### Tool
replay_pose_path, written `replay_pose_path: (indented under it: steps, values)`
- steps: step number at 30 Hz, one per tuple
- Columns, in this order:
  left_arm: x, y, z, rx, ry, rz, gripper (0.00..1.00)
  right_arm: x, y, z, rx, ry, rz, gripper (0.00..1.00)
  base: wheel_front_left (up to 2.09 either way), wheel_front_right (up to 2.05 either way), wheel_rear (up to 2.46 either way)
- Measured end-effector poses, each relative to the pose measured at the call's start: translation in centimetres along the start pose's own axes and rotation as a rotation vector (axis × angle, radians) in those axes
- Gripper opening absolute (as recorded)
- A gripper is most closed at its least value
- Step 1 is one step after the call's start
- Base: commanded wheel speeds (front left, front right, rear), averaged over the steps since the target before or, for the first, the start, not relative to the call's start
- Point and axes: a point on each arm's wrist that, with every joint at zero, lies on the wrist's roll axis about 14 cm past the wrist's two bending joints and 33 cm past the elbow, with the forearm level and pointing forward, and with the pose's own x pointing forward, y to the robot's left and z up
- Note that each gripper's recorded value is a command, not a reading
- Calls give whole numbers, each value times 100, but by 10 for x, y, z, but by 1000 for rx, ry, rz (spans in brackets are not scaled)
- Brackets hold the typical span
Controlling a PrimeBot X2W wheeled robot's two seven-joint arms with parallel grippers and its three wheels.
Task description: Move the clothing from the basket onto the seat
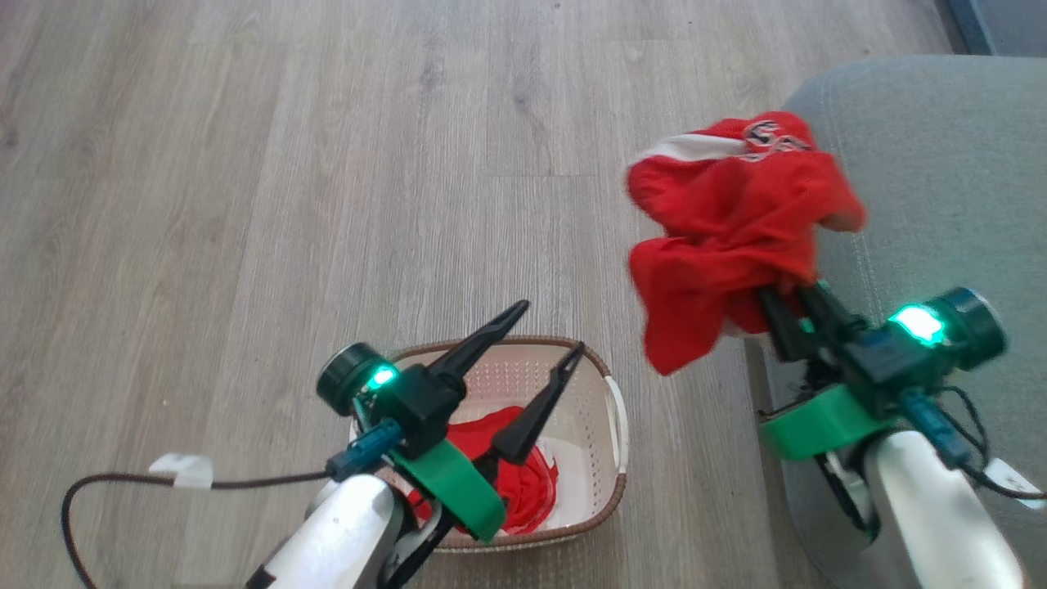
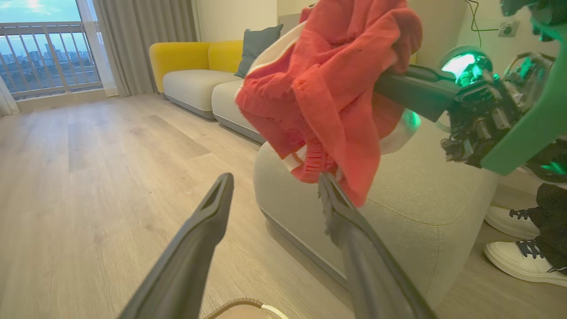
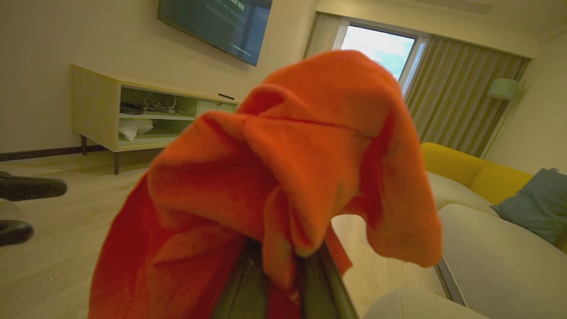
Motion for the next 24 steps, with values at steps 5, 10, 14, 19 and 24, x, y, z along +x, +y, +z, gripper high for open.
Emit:
replay_pose_path:
  steps: [5,10,14,19,24]
  values:
    - [-7,-2,-13,-29,33,13,100,-6,-23,-11,7,30,-78,0,0,0,0]
    - [-8,-7,-21,-25,57,-7,100,-13,-36,-23,8,64,-123,0,0,0,0]
    - [-10,-6,-30,-33,83,-3,100,-20,-42,-31,22,91,-159,0,0,0,0]
    - [-16,-19,-44,-56,124,-29,100,-29,-50,-43,38,128,-203,0,0,0,0]
    - [-19,-24,-51,-64,144,-39,100,-33,-53,-50,52,149,-229,0,0,0,0]
